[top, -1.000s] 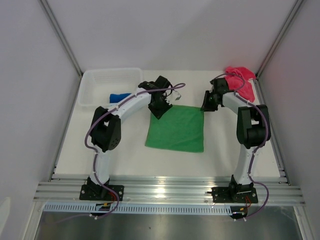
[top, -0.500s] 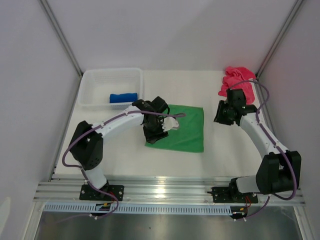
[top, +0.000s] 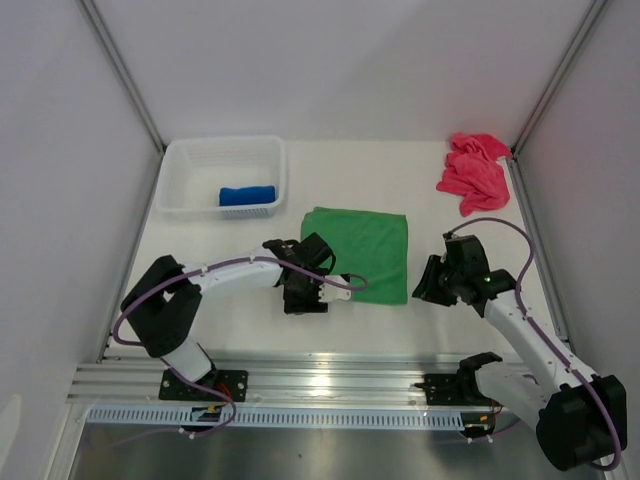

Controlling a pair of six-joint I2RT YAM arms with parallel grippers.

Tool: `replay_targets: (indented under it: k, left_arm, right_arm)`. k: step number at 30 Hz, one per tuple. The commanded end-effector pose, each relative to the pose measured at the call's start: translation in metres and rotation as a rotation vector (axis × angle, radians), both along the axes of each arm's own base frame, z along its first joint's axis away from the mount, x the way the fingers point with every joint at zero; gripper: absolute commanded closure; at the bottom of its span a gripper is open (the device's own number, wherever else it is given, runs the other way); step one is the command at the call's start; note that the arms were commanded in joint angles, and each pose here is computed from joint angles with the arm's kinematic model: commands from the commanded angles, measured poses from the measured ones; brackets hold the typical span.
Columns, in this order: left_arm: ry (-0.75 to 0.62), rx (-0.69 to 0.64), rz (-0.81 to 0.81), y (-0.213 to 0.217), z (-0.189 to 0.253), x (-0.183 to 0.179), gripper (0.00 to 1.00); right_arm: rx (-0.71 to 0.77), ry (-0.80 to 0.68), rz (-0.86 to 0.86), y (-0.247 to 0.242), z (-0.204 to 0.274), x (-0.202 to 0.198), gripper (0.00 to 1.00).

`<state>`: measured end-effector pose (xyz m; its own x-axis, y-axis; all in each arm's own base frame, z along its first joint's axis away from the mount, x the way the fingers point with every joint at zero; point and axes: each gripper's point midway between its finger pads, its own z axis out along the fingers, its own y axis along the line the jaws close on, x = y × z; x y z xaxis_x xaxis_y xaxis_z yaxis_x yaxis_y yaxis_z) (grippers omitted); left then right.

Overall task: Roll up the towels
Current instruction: Fold the towel

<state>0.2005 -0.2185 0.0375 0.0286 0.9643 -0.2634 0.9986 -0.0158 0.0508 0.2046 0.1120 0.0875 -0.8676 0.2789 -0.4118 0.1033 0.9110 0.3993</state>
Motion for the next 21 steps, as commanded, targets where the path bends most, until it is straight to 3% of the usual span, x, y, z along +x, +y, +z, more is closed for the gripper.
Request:
replay_targets:
  k: [1, 3, 12, 21]
  left_arm:
    - [-0.136, -0.075, -0.059, -0.016, 0.014, 0.02, 0.38]
    - [-0.137, -0.062, -0.075, -0.013, 0.01, 0.019, 0.38]
    - [-0.174, -0.022, -0.091, -0.006, -0.001, 0.034, 0.39]
    - [-0.155, 0.006, -0.094, 0.006, -0.017, 0.034, 0.41]
  right_arm:
    - [0.026, -0.058, 0.049, 0.01, 0.016, 0.015, 0.66]
    - [-0.004, -0.079, 0.115, 0.011, 0.018, 0.021, 0.66]
    - [-0.139, -0.435, 0.551, 0.028, 0.076, 0.071, 0.61]
    - [-0.12, -0.446, 0.852, 0.043, 0.042, 0.055, 0.6]
